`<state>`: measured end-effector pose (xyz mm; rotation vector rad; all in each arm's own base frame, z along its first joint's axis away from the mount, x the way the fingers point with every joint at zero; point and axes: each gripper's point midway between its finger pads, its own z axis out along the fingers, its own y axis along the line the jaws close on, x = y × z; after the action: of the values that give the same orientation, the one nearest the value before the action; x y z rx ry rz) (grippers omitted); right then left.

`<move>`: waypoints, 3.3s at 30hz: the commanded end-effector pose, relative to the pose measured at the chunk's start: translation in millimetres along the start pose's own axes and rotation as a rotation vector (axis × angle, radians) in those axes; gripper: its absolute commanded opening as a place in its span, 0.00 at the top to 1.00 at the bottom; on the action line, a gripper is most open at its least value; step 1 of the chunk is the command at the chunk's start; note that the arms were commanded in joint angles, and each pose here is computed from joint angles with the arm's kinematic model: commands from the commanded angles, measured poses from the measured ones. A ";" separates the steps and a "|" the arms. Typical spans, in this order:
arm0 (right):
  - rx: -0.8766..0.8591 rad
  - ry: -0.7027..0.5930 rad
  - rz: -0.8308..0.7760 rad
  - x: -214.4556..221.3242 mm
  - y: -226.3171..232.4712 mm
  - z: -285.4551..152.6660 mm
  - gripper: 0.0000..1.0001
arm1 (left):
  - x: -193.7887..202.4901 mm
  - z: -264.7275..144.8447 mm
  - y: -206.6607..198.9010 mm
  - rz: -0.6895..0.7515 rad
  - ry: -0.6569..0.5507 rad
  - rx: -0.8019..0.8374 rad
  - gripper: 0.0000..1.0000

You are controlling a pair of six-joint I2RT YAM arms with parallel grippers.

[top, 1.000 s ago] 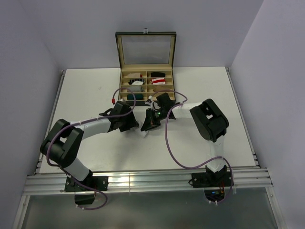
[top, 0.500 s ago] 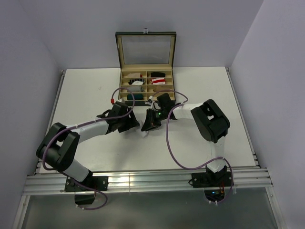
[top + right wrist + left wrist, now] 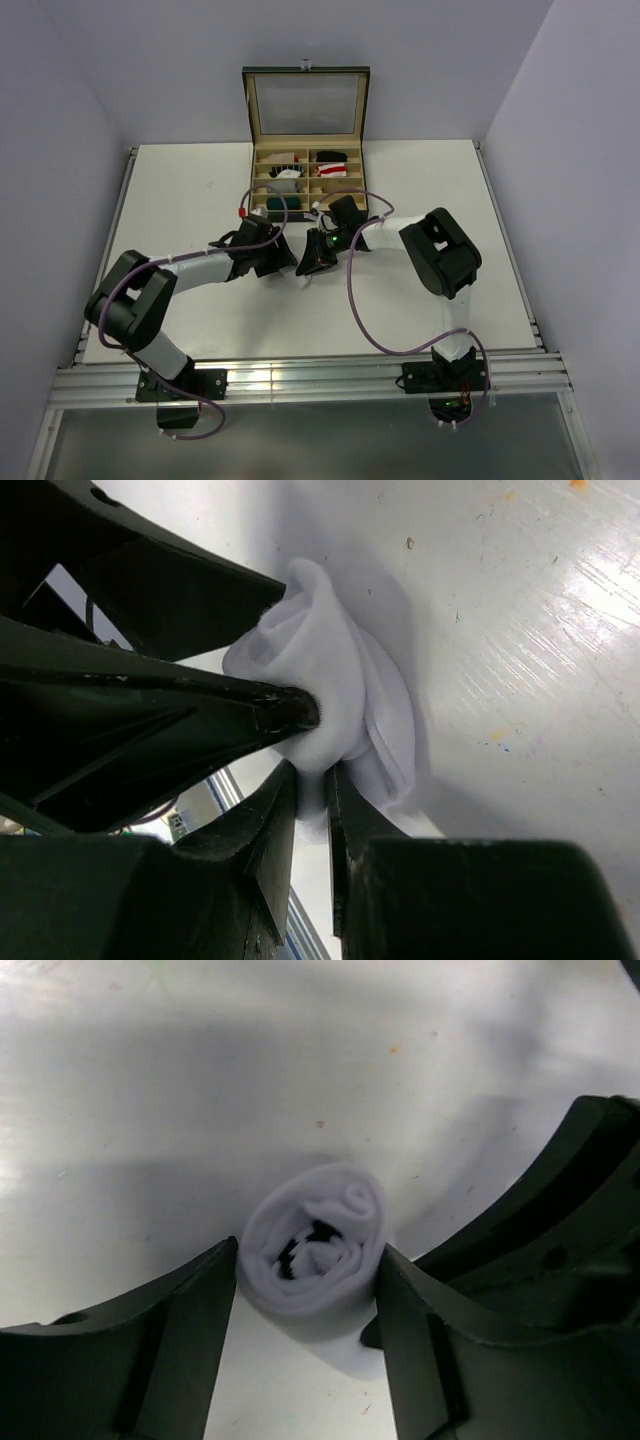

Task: Roll the socks
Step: Roll the sock at the center of the board, then pick up the sock at the center of the board.

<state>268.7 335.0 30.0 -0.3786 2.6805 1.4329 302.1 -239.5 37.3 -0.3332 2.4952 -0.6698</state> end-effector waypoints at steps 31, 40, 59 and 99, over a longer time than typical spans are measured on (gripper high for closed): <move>0.781 -0.502 -0.718 -12.5 17.1 -74.1 0.41 | 33.5 35.3 24.2 0.195 0.254 -0.315 0.60; 0.949 -0.452 -0.906 -1.5 24.9 -39.1 0.39 | 40.2 37.6 18.2 0.224 0.289 -0.310 0.60; 1.095 -0.353 -1.041 2.9 -11.3 -6.6 0.36 | 54.6 38.9 12.0 0.244 0.382 -0.268 0.59; 0.615 -0.231 -0.974 -23.8 39.1 -85.0 1.00 | -217.5 -145.9 -27.9 -0.047 -0.426 0.015 0.12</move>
<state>263.4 286.8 61.0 -1.0900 2.1776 0.2589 411.0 -144.4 205.2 -0.4955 2.2455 -0.5379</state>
